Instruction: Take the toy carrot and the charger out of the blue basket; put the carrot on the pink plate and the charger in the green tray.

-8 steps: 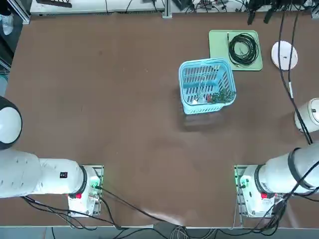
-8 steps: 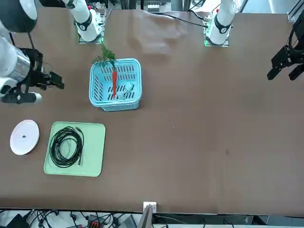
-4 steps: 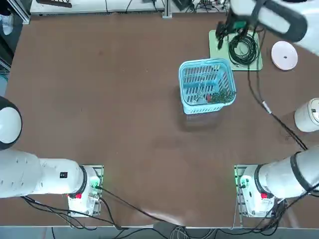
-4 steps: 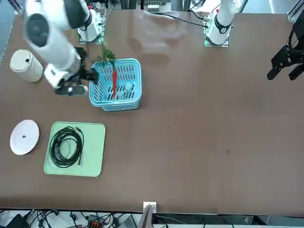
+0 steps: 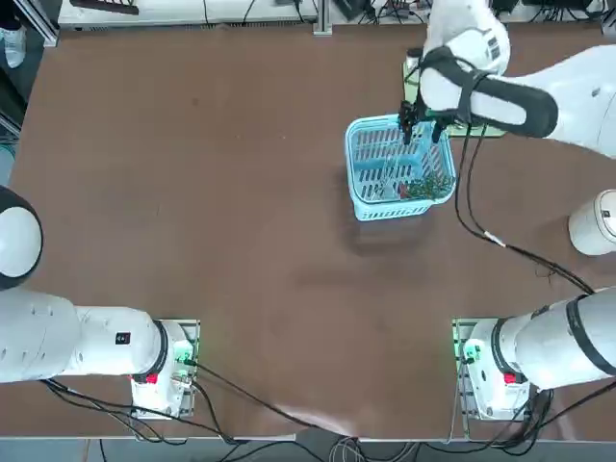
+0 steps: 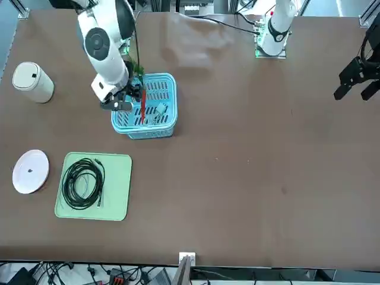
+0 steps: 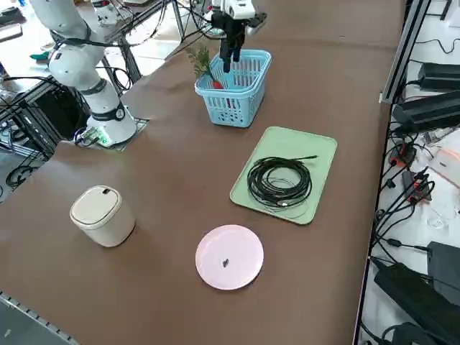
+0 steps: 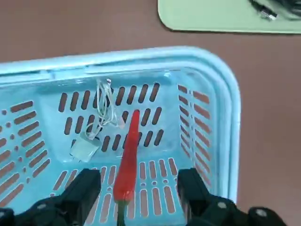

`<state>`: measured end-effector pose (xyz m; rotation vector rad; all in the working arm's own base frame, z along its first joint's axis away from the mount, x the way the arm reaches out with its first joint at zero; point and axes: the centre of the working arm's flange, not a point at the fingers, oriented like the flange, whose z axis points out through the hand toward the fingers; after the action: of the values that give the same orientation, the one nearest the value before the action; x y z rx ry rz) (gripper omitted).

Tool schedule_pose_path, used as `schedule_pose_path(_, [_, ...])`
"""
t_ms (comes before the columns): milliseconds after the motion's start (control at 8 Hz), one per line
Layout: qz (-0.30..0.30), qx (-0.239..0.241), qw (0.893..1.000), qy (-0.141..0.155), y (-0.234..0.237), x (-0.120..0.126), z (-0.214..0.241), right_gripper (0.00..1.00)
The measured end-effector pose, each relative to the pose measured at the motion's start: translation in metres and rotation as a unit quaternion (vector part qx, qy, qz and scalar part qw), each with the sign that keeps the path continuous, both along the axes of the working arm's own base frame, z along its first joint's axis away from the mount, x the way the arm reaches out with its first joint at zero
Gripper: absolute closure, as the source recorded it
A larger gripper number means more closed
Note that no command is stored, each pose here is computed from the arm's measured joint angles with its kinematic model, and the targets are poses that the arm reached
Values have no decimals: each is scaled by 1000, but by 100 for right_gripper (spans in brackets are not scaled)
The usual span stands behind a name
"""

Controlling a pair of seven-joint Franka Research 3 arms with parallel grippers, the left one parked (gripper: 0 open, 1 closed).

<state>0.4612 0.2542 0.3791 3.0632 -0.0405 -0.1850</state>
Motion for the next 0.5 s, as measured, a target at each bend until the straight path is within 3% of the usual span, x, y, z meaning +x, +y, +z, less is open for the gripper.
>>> schedule_pose_path(250, [-7,5,1000,-18,15,-19,-34,0])
schedule_pose_path(500, [3,-21,999,-31,45,-40,-59,0])
